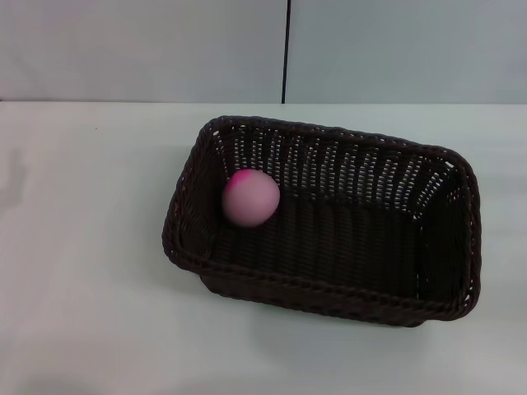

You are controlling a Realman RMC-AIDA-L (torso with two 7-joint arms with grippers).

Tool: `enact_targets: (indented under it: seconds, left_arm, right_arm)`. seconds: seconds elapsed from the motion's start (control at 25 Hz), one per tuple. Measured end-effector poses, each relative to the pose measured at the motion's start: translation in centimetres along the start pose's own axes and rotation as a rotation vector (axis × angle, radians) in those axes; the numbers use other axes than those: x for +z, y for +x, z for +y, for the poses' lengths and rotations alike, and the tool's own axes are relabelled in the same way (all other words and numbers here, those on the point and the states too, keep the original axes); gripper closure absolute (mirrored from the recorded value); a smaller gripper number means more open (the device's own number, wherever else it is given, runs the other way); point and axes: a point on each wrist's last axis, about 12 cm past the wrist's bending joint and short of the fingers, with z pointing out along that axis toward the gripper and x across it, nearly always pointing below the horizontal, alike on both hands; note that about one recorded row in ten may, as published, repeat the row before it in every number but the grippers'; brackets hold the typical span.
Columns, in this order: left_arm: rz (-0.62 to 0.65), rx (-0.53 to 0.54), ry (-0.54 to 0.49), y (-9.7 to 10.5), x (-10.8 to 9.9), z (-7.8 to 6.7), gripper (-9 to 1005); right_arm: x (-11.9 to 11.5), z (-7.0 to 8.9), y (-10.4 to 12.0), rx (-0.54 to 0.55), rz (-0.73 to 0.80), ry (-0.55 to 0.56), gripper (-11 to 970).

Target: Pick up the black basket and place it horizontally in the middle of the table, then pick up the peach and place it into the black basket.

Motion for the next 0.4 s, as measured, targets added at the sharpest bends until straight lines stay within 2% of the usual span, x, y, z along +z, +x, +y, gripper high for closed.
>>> enact_targets:
  seconds: [0.4]
  left_arm:
    - [0.005, 0.0, -0.007, 0.15, 0.29, 0.05, 185]
  right_arm:
    - [-0.67, -0.07, 0.26, -0.057, -0.009, 0.026, 364]
